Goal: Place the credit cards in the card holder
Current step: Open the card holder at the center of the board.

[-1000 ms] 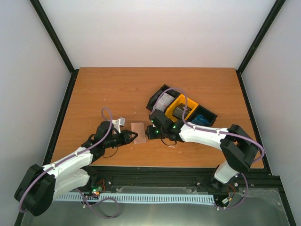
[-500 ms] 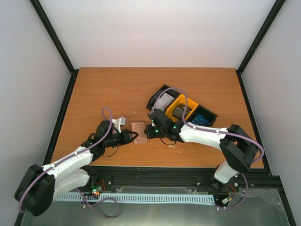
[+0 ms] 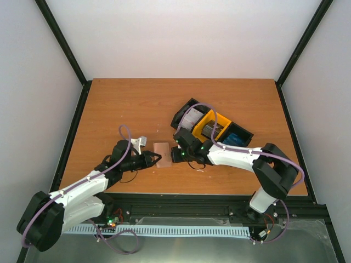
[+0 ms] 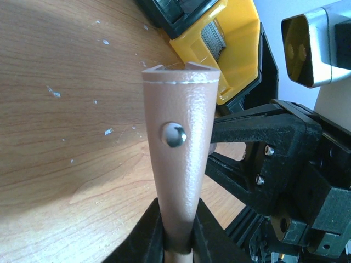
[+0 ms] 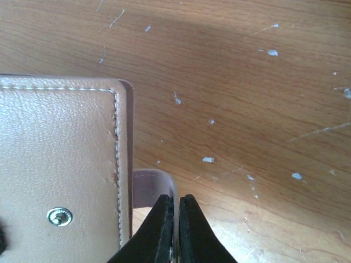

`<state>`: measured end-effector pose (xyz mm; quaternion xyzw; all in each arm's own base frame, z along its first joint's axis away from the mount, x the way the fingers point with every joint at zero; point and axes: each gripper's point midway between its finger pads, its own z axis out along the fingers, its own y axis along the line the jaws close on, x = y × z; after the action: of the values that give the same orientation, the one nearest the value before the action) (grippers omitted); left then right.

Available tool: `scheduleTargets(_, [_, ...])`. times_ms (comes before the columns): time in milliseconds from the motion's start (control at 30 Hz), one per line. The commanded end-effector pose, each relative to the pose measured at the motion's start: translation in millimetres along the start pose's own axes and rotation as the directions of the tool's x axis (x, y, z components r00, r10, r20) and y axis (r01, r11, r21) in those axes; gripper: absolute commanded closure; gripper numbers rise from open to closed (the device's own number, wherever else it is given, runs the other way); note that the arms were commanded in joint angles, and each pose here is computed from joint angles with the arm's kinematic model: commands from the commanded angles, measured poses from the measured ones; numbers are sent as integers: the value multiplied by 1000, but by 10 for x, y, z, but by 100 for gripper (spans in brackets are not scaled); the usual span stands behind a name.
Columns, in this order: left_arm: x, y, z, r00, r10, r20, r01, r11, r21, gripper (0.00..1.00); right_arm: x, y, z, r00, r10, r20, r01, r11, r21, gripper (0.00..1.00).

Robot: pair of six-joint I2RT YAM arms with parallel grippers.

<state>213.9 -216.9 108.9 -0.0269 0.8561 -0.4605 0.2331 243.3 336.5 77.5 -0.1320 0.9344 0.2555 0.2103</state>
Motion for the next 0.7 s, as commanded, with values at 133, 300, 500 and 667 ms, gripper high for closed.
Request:
scheduleTargets(133, [-142, 131, -2, 998, -4, 57, 10, 995, -98, 30, -9, 18, -212, 1000, 4, -5, -4, 1000, 0, 97])
scheduleTargets(300, [-99, 247, 49, 999, -19, 49, 25, 992, -123, 12, 145, -11, -265, 997, 23, -69, -23, 1000, 1, 97])
scheduleTargets(500, [-84, 297, 125, 999, -19, 28, 23, 991, -132, 5, 105, 56, -337, 998, 22, -65, -23, 1000, -20, 97])
scheduleTargets(667, [-91, 195, 190, 1000, 17, -13, -18, 995, -94, 5, 12, 164, -389, 999, 6, -42, -8, 998, -59, 97])
